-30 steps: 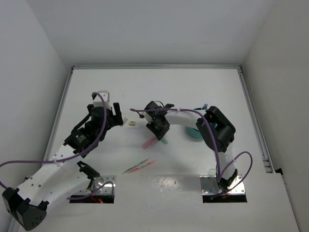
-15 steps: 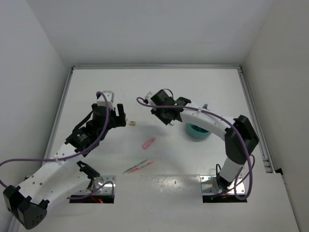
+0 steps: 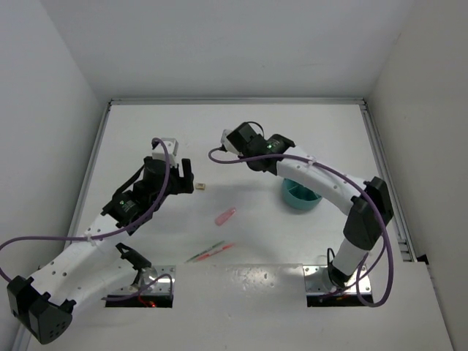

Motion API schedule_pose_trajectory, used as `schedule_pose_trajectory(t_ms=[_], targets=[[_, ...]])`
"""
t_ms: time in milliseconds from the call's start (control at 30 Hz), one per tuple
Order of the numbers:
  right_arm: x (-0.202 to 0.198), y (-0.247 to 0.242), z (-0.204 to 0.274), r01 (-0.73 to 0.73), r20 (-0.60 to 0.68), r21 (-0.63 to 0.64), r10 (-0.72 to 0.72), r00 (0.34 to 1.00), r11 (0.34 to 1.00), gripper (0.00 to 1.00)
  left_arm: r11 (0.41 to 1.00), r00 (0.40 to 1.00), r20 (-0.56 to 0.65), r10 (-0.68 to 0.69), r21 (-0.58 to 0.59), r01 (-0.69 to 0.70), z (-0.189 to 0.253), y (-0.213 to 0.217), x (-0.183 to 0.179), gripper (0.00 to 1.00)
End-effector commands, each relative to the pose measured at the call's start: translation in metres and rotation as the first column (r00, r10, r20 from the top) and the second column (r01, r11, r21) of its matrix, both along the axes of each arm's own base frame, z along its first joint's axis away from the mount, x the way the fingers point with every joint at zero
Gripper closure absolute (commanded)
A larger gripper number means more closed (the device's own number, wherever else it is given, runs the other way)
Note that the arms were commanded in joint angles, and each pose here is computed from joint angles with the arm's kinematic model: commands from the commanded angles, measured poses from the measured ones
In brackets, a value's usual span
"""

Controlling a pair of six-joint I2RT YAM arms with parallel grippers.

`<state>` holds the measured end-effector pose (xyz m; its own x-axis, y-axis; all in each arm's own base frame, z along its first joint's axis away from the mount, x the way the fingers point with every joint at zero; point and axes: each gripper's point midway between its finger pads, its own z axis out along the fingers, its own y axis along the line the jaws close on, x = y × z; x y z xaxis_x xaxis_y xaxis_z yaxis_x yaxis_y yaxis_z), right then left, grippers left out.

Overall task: Sort the stationery into containers
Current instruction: Place the stationery in the storage box.

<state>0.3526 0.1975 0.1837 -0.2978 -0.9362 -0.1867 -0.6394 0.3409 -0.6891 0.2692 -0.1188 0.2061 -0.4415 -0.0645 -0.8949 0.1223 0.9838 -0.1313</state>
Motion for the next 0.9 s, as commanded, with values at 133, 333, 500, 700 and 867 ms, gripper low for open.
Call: schedule_pose_trajectory(t_ms=[133,333,500,700,867], targets=[[-0.002,-0.047,0.014,-0.117,-0.022,-0.411,0.118,0.993,0.904,1.0,0.999,0.999,0.033,-0.02,-0.026,0.02,0.011,-0.006,0.004,0.18],[-0.019,-0.068,-0.002,-0.279,-0.214,-0.572,0.188,0.959,0.771,1.0,1.0,0.999,0.027,-0.024,-0.013,0.024,0.008,-0.006,0.005,0.18],[-0.024,-0.069,0.012,-0.373,-0.282,-0.571,0.252,0.926,0.731,1.0,1.0,0.999,0.027,-0.024,-0.013,0.024,0.008,-0.006,0.005,0.18],[-0.031,-0.088,-0.007,-0.431,-0.385,-0.671,0.214,0.898,0.603,1.0,1.0,1.0,0.019,-0.024,-0.009,0.024,0.005,-0.006,0.005,0.18],[-0.031,-0.091,-0.015,-0.482,-0.447,-0.7,0.204,0.871,0.527,1.0,1.0,1.0,0.011,-0.024,-0.004,0.024,0.003,-0.007,0.006,0.18]])
